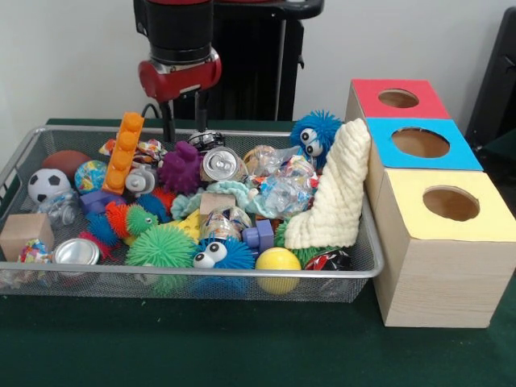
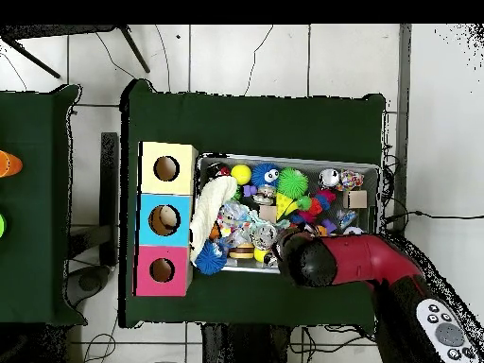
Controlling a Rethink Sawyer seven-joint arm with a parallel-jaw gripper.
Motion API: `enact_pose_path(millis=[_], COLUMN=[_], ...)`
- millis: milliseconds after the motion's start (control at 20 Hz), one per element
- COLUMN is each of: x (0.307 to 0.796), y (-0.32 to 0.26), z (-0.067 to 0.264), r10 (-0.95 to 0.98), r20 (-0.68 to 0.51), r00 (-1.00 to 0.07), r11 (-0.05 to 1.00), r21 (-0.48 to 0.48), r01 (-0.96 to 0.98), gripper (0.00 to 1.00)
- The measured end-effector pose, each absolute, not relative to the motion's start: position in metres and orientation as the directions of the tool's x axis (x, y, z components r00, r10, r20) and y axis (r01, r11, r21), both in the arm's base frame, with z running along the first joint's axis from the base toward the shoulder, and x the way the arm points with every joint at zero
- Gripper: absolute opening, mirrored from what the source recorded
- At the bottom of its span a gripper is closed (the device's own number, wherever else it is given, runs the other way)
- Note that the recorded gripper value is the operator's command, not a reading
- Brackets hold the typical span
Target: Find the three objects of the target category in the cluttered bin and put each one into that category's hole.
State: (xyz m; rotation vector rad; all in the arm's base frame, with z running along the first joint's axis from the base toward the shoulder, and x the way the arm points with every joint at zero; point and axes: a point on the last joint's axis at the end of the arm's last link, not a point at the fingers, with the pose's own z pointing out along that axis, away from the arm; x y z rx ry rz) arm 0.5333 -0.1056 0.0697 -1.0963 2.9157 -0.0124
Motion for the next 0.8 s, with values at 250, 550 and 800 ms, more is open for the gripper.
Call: enact_pose_path(millis=[250,550,800], x=[0.522,0.515,0.505], y=[-0.116,-0.115,-0.112], z=[0.064,0.051,0.035], r10=[-0.690,-0.713,-0.729], r20=[0.019,0.024,0.027], r00=[-0.723,-0.701,-0.684], r11=[0.723,0.701,0.685], r21=[-0.012,0.006,0.034], r01=[-0.691,-0.713,-0.728], gripper=[1.00,1.00,1.00])
